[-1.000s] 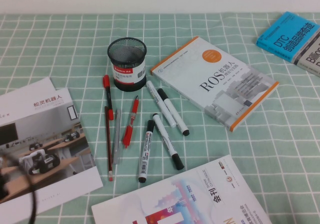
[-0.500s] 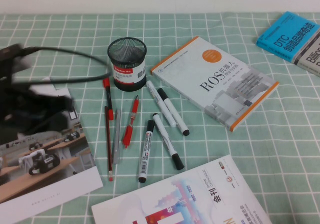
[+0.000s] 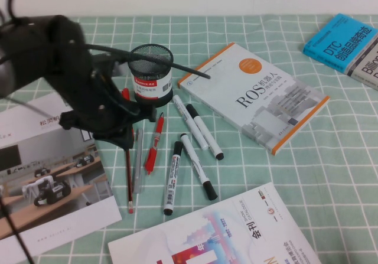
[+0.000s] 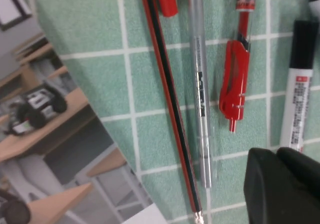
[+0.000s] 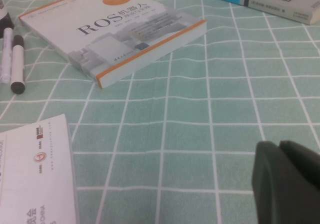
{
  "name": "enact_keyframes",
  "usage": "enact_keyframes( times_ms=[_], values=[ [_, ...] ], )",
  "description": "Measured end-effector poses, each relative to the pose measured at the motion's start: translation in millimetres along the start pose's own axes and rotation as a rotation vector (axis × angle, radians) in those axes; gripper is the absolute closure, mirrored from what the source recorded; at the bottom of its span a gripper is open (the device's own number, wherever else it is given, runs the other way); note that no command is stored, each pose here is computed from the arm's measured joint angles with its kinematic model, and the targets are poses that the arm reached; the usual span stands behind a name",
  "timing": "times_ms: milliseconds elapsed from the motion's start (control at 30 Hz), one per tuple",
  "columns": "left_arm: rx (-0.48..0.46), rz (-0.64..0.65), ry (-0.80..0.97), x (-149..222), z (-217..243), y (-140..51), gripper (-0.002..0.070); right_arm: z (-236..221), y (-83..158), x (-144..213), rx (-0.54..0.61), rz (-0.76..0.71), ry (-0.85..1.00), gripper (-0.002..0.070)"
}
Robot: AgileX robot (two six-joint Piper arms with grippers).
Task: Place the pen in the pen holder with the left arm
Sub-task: Pick up the pen on the table
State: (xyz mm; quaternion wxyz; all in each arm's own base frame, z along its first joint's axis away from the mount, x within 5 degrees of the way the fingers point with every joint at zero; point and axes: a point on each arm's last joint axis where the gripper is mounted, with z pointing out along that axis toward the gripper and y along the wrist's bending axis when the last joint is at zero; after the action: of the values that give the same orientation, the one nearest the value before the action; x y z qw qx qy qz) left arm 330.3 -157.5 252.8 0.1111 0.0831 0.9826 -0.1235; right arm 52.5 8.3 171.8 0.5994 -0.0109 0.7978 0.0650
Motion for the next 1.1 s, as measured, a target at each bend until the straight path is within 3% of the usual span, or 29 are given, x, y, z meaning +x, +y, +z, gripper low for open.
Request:
enact_keyframes(
  times_ms=[267,333,467,567,1100],
  values=[
    [-0.052,0.02,0.057,-19,21,0.0,0.0655,0,0,0,0.0,0.0,0.0,0.0698],
    [-0.073,0.033,0.057,-21,24,1.8,0.0609,0,0,0,0.0,0.0,0.0,0.0698],
    [-0.104,0.025,0.068,-22,32,5.5,0.045,0,0,0,0.0,0.0,0.0,0.0698],
    [-0.116,-0.019,0.068,-23,40,7.3,0.0402,0,0,0,0.0,0.0,0.0,0.0698],
    [-0.167,-0.057,0.088,-38,68,12.0,0.0389,0,0,0,0.0,0.0,0.0,0.0698]
  ],
)
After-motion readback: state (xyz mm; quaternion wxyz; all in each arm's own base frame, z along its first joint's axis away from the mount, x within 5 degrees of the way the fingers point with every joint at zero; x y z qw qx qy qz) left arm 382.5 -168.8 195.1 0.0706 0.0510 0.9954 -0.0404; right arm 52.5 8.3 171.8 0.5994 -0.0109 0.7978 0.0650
